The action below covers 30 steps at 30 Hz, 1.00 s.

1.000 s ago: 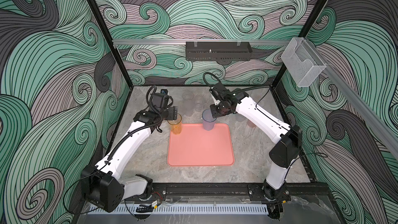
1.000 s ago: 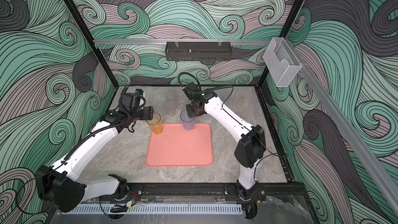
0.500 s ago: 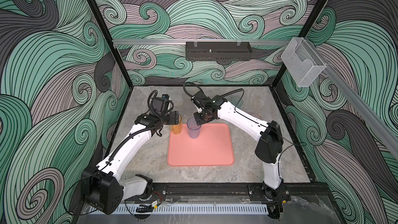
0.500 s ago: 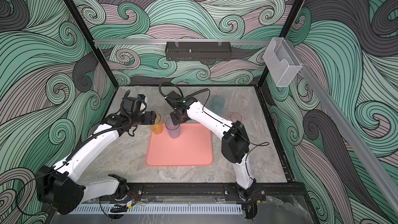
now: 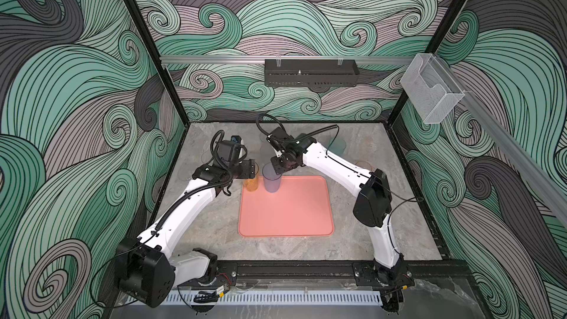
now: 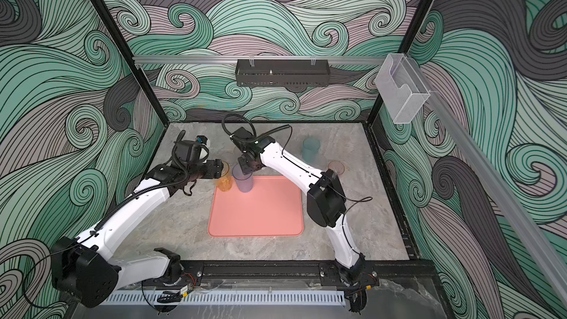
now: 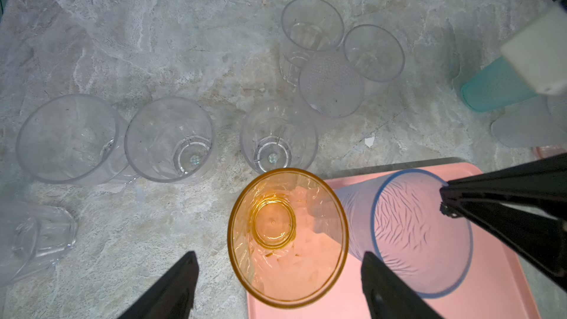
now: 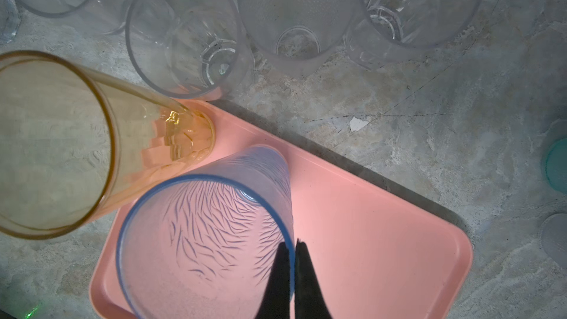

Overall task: Place the glasses into the tray
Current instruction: Place the glass on the tray, then pick up the glass from the top-right of the table.

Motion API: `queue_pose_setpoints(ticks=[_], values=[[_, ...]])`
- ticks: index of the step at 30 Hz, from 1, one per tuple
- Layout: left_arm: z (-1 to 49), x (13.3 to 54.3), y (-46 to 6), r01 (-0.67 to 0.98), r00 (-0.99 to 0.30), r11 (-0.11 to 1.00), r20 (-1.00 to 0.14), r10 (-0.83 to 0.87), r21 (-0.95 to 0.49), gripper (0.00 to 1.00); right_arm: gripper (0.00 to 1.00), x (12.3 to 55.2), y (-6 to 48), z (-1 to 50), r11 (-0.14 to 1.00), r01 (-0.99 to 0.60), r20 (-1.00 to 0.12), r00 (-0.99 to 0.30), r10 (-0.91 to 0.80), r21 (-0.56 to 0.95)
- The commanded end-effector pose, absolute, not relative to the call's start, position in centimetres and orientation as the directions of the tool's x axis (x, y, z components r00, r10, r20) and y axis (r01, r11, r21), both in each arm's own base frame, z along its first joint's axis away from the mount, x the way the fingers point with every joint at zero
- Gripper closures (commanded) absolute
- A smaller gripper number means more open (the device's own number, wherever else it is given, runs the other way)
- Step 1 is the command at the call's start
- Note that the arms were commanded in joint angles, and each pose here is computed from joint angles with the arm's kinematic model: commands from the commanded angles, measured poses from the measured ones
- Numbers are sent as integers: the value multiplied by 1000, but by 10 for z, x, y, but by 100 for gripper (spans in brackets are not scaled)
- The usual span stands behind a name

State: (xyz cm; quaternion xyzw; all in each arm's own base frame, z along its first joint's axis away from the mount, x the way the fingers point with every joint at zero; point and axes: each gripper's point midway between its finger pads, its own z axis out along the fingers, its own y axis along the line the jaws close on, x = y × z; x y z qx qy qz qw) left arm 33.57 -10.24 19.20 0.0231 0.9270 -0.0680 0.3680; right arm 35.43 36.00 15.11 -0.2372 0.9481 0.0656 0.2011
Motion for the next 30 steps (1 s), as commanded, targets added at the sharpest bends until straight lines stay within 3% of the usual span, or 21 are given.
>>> queue_pose_setpoints(ticks=[1,5,12,20,30], values=[[201,336,-99,86,-705,989,-709,-23,-117,14,98,358,365,151,869,-494,-420,-793,-441,21],[202,336,-100,90,-707,988,-706,-22,-121,15,80,356,365,157,863,-504,-427,-787,-445,29],[213,333,-104,100,-715,985,-698,-29,-143,18,65,350,362,178,849,-526,-457,-766,-451,44],[226,321,-135,264,-734,937,-678,42,-229,21,56,352,333,225,865,-484,-514,-780,-356,135],[224,320,-189,367,-742,875,-667,69,-317,22,53,410,208,222,981,-171,-531,-842,-98,90]])
